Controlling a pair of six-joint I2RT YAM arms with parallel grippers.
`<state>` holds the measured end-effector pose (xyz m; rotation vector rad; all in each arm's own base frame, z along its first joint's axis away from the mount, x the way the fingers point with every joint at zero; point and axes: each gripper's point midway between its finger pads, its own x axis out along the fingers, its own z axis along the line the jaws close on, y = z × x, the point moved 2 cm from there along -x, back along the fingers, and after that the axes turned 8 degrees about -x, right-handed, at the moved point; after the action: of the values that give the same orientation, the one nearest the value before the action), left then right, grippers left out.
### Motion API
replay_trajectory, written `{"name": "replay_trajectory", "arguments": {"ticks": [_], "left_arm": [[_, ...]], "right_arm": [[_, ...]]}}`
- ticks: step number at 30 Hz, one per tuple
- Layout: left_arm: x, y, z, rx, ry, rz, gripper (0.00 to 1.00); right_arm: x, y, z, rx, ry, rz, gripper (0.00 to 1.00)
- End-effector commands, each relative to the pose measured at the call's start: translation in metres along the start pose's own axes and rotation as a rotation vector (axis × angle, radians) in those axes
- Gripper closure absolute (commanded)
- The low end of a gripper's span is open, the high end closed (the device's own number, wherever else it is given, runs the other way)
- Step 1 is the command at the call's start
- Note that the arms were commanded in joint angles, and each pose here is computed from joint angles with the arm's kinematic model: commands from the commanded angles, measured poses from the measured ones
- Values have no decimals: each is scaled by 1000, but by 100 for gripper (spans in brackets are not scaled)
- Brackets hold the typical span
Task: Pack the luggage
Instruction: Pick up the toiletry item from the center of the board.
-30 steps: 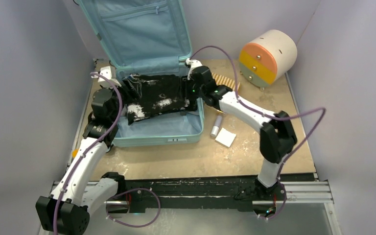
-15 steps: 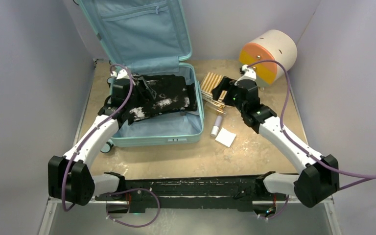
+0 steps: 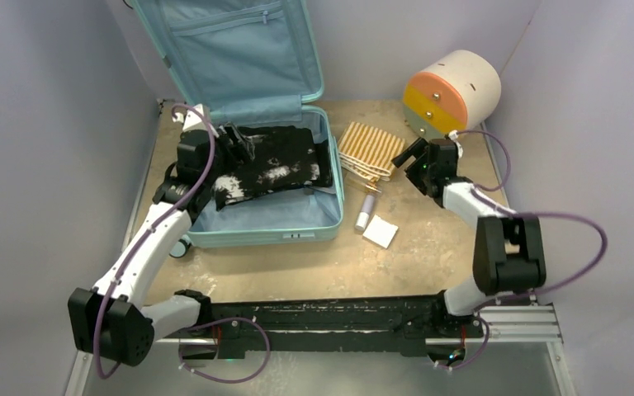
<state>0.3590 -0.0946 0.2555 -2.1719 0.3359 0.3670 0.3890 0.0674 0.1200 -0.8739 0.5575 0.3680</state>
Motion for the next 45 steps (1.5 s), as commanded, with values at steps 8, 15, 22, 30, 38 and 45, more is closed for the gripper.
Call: {"name": "replay_trajectory", "arguments": {"ticks": [8, 15, 22, 30, 38, 45], "left_arm": [[-19, -11, -7, 54, 61, -50, 22], [-23, -8, -17, 43, 120, -30, 22], [-27, -13, -17, 44, 116, -52, 22], [-28, -13, -17, 37, 120, -56, 22], [-28, -12, -17, 29, 122, -53, 22], [-30, -10, -21, 12, 149, -43, 22]], "right_arm": [[77, -25, 8, 108, -50, 51, 11], [106, -7, -2, 122, -28, 124, 14], [119, 5, -6, 93, -6, 150, 25], [120, 31, -25, 83, 73, 208, 63], [90, 28, -36, 113, 134, 170, 100], [43, 24, -52, 149, 177, 104, 100]]}}
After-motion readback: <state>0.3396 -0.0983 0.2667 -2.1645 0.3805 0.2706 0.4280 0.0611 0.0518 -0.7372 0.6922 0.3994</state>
